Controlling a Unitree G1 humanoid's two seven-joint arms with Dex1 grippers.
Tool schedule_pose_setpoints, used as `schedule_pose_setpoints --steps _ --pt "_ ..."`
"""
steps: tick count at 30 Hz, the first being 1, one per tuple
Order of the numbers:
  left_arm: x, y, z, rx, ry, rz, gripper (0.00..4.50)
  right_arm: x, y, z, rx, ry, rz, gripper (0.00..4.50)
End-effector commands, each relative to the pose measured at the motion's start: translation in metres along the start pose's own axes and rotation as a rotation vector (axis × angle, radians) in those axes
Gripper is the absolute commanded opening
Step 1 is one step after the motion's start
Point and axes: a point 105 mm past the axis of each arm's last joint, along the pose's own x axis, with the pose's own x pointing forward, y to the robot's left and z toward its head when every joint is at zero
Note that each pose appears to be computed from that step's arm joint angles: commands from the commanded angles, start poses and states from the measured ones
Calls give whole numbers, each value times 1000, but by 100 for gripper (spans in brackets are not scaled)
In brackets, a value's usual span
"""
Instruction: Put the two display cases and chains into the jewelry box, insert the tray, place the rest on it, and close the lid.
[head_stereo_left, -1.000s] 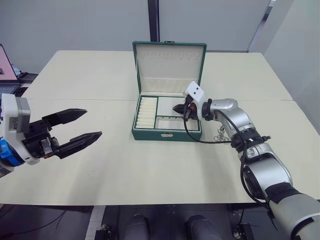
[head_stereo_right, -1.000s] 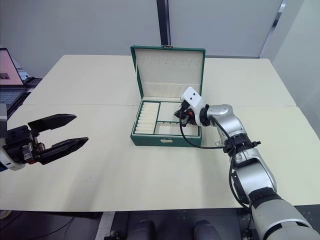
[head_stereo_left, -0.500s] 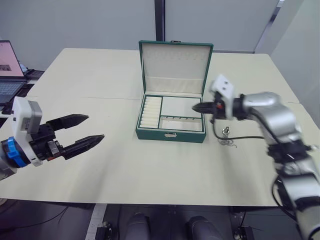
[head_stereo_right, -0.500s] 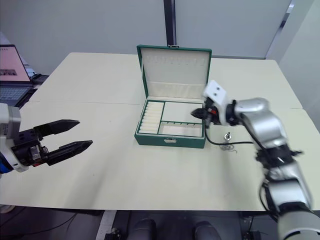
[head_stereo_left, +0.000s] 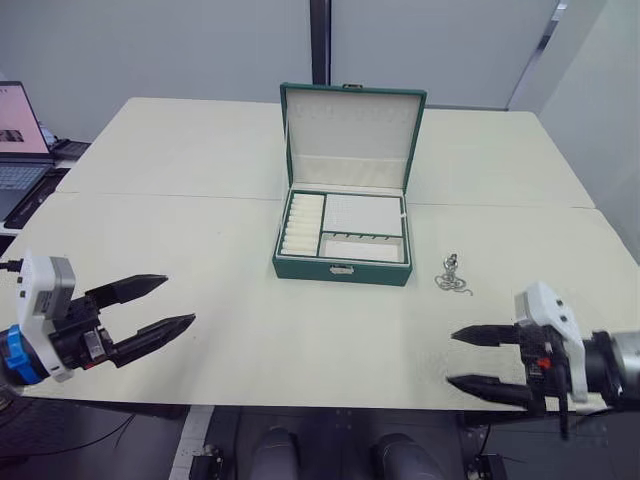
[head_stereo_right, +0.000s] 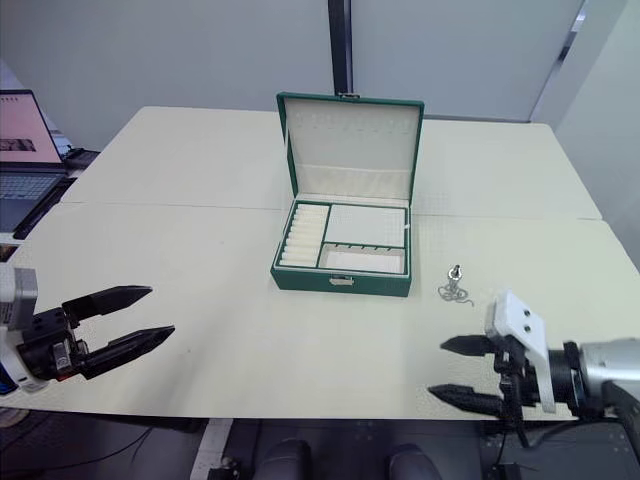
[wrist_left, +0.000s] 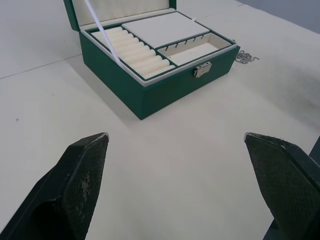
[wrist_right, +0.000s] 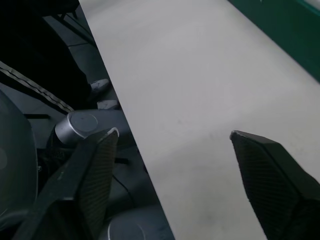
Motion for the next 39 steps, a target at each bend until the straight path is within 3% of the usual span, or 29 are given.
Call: schedule_pose_setpoints --steps 1,8,14,30,39 --pt "-1 -1 10 44 -16 4 450 -2 5 3 -47 -10 -13 448" --pt "25 -17 36 103 -22 -118 450 -3 -7 -6 7 -4 -70 448" --pt "59 -47 67 130 -91 -311 450 -2 -42 -8 20 -35 -286 448" --pt "71 -40 80 138 -110 -347 450 18 -108 -11 48 -101 -685 448" --pt "58 -36 74 138 -110 -340 450 25 -133 -11 55 -110 -736 448"
